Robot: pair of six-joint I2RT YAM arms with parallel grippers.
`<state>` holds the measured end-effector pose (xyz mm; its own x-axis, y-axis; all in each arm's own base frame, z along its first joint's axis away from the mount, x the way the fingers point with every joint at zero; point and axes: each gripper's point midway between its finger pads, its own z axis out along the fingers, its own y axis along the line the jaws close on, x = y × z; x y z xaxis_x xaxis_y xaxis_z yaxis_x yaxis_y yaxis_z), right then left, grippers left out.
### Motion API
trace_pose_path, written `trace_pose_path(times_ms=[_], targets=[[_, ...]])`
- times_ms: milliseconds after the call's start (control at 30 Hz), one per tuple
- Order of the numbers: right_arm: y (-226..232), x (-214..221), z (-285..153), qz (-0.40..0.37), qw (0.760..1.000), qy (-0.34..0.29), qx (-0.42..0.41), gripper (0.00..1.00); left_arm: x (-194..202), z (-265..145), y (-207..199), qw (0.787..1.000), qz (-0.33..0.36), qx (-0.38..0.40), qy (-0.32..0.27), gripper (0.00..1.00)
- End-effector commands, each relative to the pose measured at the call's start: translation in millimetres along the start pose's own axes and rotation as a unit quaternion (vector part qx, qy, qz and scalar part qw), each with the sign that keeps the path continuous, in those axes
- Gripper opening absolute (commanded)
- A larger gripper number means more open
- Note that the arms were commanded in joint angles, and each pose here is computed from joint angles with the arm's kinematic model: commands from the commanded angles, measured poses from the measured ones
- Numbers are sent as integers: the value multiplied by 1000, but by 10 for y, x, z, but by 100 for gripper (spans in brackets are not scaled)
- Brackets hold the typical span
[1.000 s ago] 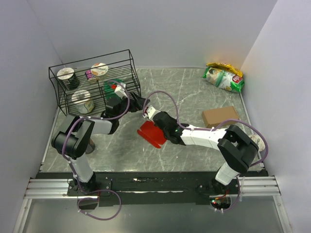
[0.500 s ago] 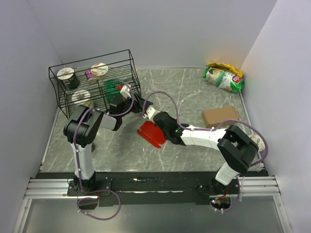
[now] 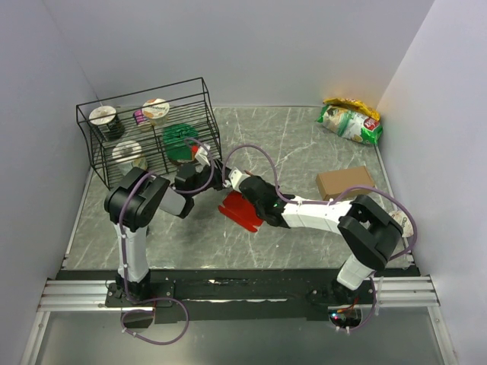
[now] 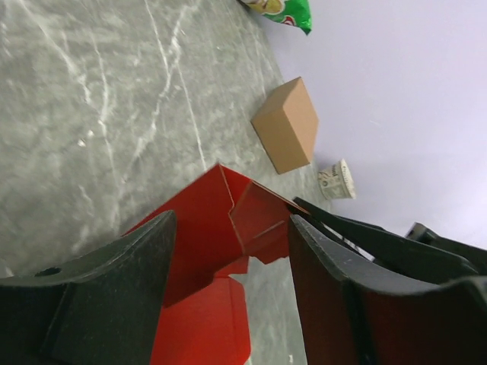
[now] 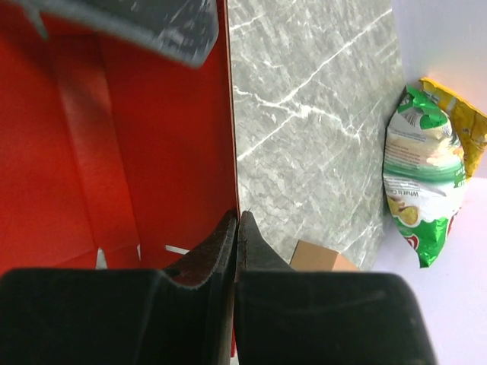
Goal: Fold the paper box
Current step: Fold the paper box at the center of the board.
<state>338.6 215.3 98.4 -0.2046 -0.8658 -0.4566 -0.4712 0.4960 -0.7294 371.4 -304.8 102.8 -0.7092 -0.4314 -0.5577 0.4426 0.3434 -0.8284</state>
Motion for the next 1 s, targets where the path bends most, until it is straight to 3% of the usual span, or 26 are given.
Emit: trace_pose_path(times_ms=[0, 467, 967], targets=[[-49, -86, 13, 5, 1000, -4, 18, 0, 87, -9, -299, 998, -6, 57, -7, 65], [6, -42, -16, -16, 999, -8, 37, 0, -47, 108, -238, 998, -46, 27, -39, 66], [38, -70, -23, -35, 998, -14, 60, 0, -52, 230, -28, 997, -69, -27, -33, 60]])
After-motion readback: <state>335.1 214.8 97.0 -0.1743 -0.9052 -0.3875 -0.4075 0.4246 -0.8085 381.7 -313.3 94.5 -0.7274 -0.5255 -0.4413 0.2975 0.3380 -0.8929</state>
